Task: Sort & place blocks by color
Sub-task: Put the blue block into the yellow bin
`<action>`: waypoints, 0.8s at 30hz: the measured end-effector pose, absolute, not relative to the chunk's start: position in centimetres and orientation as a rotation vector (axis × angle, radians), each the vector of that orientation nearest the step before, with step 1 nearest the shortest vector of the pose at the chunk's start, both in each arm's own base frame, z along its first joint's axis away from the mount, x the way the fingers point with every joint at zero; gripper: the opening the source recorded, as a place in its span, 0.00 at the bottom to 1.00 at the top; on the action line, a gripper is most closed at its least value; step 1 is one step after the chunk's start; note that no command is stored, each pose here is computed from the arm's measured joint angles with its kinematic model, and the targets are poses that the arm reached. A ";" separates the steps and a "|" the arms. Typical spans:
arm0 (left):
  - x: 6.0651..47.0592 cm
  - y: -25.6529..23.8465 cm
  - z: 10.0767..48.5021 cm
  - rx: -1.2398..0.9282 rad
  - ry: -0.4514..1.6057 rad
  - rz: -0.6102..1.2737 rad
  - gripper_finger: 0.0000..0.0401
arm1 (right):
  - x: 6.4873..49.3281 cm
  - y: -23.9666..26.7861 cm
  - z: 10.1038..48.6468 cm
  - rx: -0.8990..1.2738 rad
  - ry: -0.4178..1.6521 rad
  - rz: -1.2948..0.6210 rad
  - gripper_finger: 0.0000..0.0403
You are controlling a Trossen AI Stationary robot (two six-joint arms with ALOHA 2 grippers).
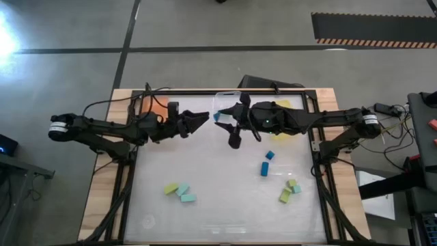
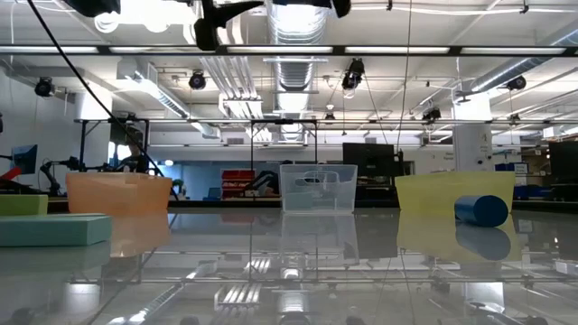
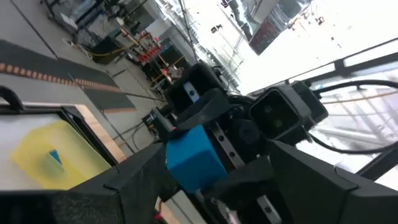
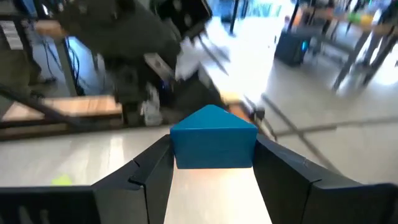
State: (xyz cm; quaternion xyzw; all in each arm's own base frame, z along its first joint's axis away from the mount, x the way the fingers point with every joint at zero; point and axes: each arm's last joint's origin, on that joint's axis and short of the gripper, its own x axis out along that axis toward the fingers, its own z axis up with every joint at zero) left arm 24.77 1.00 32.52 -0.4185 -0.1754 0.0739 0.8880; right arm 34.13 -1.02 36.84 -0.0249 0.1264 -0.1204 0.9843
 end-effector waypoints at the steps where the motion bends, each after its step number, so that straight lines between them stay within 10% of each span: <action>1: 24.7 1.0 32.5 -0.857 -0.364 0.156 0.68 | 33.8 -1.0 36.8 -0.028 0.278 -0.245 0.47; 24: 24.7 1.1 32.1 -0.849 -0.351 0.169 0.68 | 22.2 -12.9 26.4 0.835 1.294 -0.834 0.45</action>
